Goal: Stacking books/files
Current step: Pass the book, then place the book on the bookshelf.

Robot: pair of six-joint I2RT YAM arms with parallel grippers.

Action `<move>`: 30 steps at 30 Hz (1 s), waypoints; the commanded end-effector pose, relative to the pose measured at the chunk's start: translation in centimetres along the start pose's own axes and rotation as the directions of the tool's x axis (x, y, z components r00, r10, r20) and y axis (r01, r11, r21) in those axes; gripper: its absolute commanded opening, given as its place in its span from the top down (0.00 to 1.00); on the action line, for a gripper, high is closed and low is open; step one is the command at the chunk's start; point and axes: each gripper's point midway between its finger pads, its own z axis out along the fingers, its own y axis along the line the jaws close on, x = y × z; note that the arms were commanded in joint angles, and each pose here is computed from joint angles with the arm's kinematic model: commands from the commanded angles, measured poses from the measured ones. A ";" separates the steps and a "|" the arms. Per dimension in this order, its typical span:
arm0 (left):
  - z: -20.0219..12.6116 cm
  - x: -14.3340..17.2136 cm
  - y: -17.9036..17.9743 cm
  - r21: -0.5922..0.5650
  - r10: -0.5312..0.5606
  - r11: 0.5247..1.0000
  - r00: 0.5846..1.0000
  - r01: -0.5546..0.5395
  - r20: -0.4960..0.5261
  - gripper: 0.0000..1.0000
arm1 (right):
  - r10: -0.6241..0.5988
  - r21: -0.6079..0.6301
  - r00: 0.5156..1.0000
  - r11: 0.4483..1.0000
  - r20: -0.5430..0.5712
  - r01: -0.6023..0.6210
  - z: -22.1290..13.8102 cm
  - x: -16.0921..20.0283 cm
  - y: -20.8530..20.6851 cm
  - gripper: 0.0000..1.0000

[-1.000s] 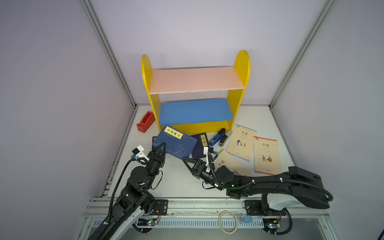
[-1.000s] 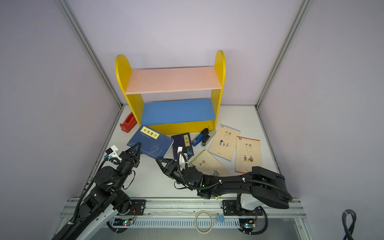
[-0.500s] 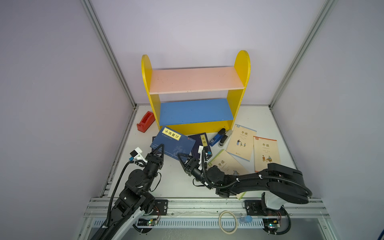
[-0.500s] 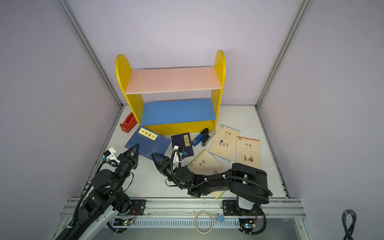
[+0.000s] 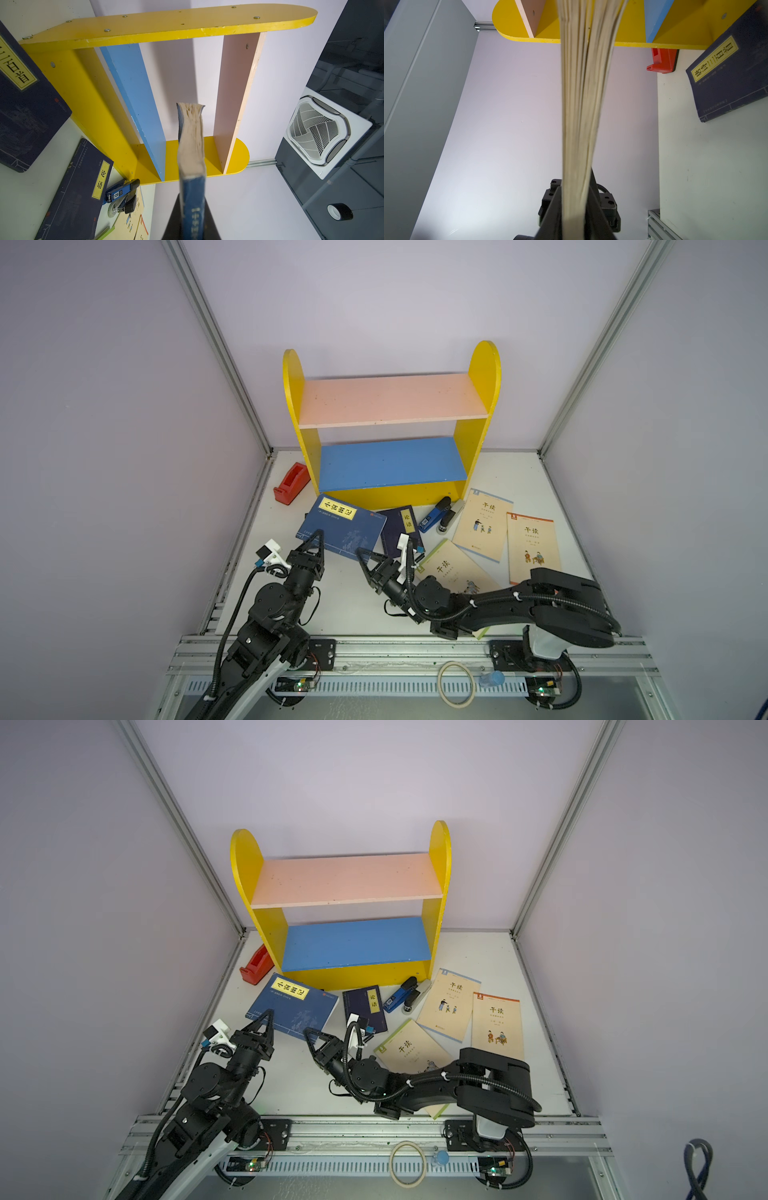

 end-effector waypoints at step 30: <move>5.5 -5.1 6.5 -0.586 0.326 0.729 0.932 -0.353 -0.155 0.13 | -0.178 0.312 0.963 0.920 -0.205 0.236 3.0 -11.5 -11.6 1.00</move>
